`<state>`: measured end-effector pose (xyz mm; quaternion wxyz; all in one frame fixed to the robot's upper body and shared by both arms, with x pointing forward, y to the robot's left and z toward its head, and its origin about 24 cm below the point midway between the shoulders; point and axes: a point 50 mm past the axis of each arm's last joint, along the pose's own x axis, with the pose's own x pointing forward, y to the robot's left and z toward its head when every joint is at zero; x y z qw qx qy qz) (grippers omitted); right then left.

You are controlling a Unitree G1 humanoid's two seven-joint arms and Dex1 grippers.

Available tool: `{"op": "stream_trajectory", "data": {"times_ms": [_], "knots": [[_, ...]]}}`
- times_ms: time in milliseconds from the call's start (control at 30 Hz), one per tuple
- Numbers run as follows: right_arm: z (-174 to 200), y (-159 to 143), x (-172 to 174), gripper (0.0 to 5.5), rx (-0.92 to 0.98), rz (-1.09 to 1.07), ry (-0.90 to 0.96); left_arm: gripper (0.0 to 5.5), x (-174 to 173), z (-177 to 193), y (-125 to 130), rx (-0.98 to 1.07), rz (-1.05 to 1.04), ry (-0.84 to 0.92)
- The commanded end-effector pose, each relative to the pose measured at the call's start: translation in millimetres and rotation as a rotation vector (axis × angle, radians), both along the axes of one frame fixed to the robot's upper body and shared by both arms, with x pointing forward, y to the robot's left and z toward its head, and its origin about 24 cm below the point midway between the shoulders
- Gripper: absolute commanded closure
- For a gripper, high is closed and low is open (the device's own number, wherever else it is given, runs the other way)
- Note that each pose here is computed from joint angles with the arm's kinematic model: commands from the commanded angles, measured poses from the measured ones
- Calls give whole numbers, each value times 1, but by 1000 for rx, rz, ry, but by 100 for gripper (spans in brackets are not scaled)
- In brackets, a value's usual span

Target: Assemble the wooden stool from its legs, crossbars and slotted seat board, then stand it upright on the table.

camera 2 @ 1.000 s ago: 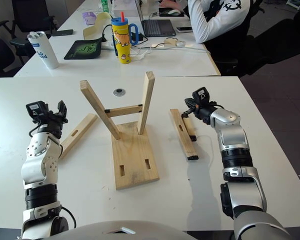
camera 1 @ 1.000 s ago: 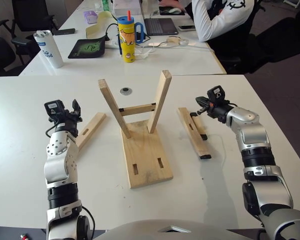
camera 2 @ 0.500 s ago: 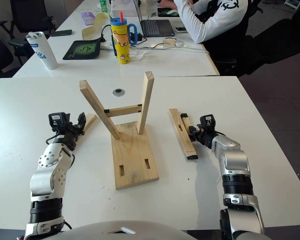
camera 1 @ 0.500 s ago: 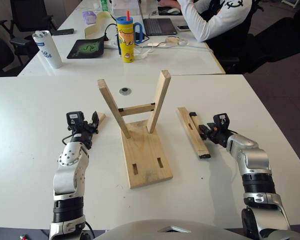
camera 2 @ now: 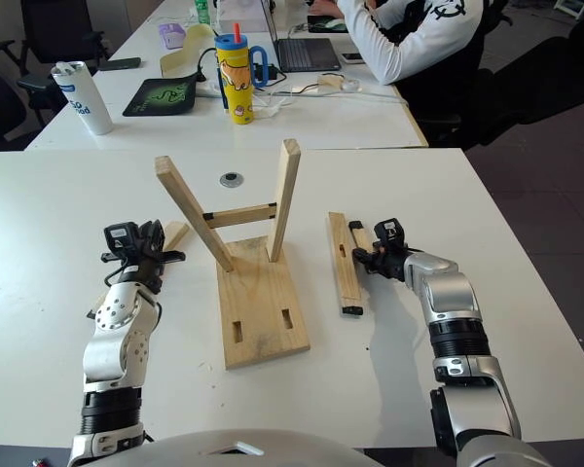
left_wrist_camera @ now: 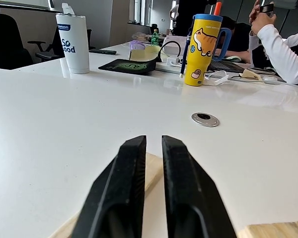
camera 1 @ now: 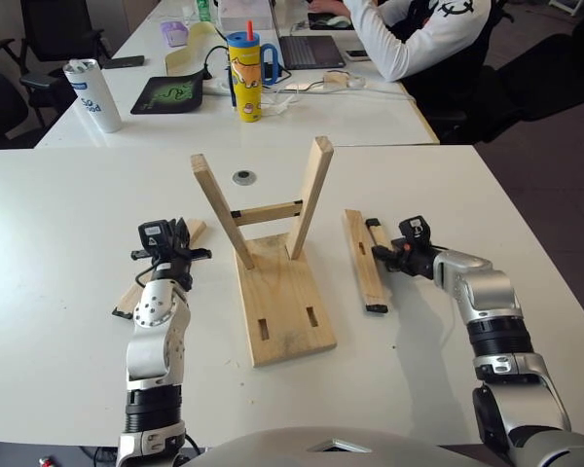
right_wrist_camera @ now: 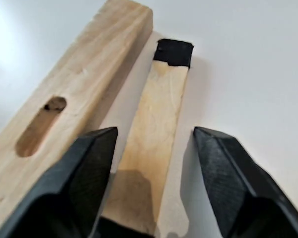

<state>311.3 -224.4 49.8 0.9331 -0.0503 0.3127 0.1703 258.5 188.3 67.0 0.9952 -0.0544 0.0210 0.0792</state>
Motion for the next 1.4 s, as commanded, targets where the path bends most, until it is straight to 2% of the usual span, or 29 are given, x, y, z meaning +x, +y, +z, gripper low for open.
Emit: {"op": "stream_trajectory", "data": {"times_ms": [33,167,267,433,567,700,867,967,1133,1333,1400], "knots": [[-5,-17,-1,323,-92,-72,92,503,-3,-6,-6,-15,20,14],[11,-12,10,378,-112,-63,16,503,-6,-9,-11,-24,36,20],[43,-2,29,416,-86,-48,-204,503,-8,-10,-14,-27,40,21],[110,5,50,417,-28,-68,-592,503,-8,0,-18,-58,15,-34],[169,26,49,417,118,54,-863,440,-4,31,-27,-227,-54,-174],[204,67,29,417,292,360,-945,377,-4,77,-44,-470,-246,-366],[209,100,-1,417,322,737,-903,306,-16,127,-68,-713,-534,-528],[203,112,-7,417,263,861,-887,303,-20,144,-75,-760,-647,-567],[194,123,-11,417,197,963,-889,303,-18,150,-80,-752,-686,-561],[188,129,-14,417,155,1020,-925,303,-10,145,-84,-864,-659,-528],[186,130,-14,417,146,1018,-938,328,-5,140,-84,-862,-626,-498]]}}
